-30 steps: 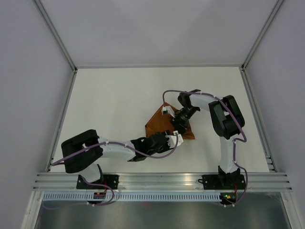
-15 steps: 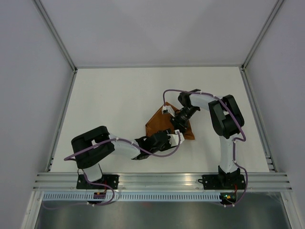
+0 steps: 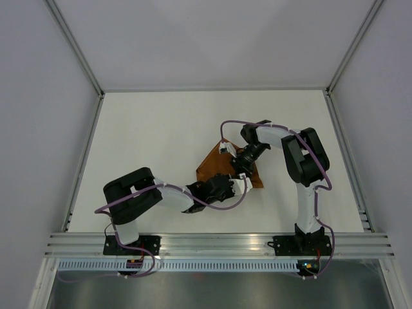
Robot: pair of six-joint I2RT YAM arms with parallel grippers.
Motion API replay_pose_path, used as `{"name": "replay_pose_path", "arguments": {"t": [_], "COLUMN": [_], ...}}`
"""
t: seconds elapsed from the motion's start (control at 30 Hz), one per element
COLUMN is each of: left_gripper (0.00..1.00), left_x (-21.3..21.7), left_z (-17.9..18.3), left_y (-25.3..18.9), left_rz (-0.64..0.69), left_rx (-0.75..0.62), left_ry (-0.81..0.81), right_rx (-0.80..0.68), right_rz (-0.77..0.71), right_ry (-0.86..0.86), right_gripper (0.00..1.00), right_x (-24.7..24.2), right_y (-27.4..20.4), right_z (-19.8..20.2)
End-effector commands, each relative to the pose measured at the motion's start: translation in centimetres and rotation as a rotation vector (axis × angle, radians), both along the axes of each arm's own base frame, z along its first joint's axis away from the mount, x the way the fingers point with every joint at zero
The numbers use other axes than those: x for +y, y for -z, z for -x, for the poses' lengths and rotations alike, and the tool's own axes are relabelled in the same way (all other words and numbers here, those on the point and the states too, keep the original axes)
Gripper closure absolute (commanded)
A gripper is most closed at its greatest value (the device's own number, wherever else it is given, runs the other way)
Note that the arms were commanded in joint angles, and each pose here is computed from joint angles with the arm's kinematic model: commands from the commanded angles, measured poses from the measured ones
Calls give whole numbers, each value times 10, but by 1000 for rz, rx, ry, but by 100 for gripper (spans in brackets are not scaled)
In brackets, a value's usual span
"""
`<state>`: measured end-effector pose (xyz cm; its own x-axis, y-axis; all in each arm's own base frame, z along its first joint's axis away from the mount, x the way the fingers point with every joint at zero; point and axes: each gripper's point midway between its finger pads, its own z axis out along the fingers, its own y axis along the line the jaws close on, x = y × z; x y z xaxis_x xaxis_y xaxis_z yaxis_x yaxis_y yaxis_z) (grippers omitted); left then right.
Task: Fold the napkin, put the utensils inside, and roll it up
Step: Roll the napkin at the center of the board.
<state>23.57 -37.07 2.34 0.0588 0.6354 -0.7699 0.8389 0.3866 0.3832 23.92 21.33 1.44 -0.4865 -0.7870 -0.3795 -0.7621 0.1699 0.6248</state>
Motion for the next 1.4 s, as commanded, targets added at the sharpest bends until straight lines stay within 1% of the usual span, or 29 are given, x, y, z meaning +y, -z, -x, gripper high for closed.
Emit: {"name": "replay_pose_path", "arguments": {"t": [0.0, 0.07, 0.13, 0.17, 0.23, 0.3, 0.33, 0.4, 0.43, 0.5, 0.53, 0.6, 0.73, 0.77, 0.87, 0.97, 1.0, 1.03, 1.23, 1.33, 1.37], "left_gripper": [85, 93, 97, 98, 98, 98, 98, 98, 98, 98, 98, 98, 98, 98, 98, 98, 98, 98, 98, 98, 98], "left_x": [15, 15, 18, 19, 21, 26, 26, 27, 26, 28, 28, 30, 32, 35, 41, 44, 43, 45, 47, 46, 45], "left_z": [20, 22, 26, 28, 31, 36, 37, 38, 40, 41, 40, 44, 50, 47, 50, 48, 51, 48, 54, 61, 61], "left_y": [40, 42, 47, 48, 51, 55, 56, 56, 57, 59, 60, 63, 64, 63, 63, 61, 59, 60, 63, 69, 69], "left_rz": [-72, -60, -52, -48, -25, -10, 4, 34, 45, 68, 75, 100, 145, 156, 209, 249, 264, 284, 322, 317, 326], "left_rx": [141, 155, 180, 188, 208, 234, 250, 271, 286, 315, 323, 370, 438, 443, 536, 601, 630, 660, 799, 866, 873], "left_ry": [11, 6, -5, -3, -12, -21, -19, -34, -27, -39, -44, -42, -28, -32, -53, -60, -44, -62, -48, -31, -24], "right_rx": [-80, -78, -83, -83, -100, -108, -131, -169, -215, -251, -318, -374, -432, -450, -519, -594, -629, -643, -729, -807, -864], "right_rz": [148, 145, 131, 127, 112, 97, 65, 31, 1, -30, -70, -130, -208, -219, -271, -299, -307, -309, -290, -263, -230], "right_ry": [-81, -77, -69, -66, -54, -39, -30, 5, 24, 63, 93, 129, 167, 176, 168, 143, 139, 134, 49, -8, -16], "right_gripper": [96, 95, 93, 93, 89, 83, 74, 66, 57, 48, 42, 35, 33, 32, 32, 31, 29, 28, 26, 25, 25], "right_x": [-25, -24, -22, -21, -18, -15, -11, -8, -3, -2, 3, 5, 4, 2, -3, -9, -9, -10, -12, -4, -6], "right_y": [54, 53, 50, 48, 44, 40, 33, 19, 15, 7, -9, -27, -51, -55, -67, -74, -76, -76, -71, -62, -55], "right_z": [-8, -8, -9, -9, -12, -13, -17, -22, -30, -33, -45, -53, -61, -65, -65, -52, -54, -51, -33, -24, -25]}}
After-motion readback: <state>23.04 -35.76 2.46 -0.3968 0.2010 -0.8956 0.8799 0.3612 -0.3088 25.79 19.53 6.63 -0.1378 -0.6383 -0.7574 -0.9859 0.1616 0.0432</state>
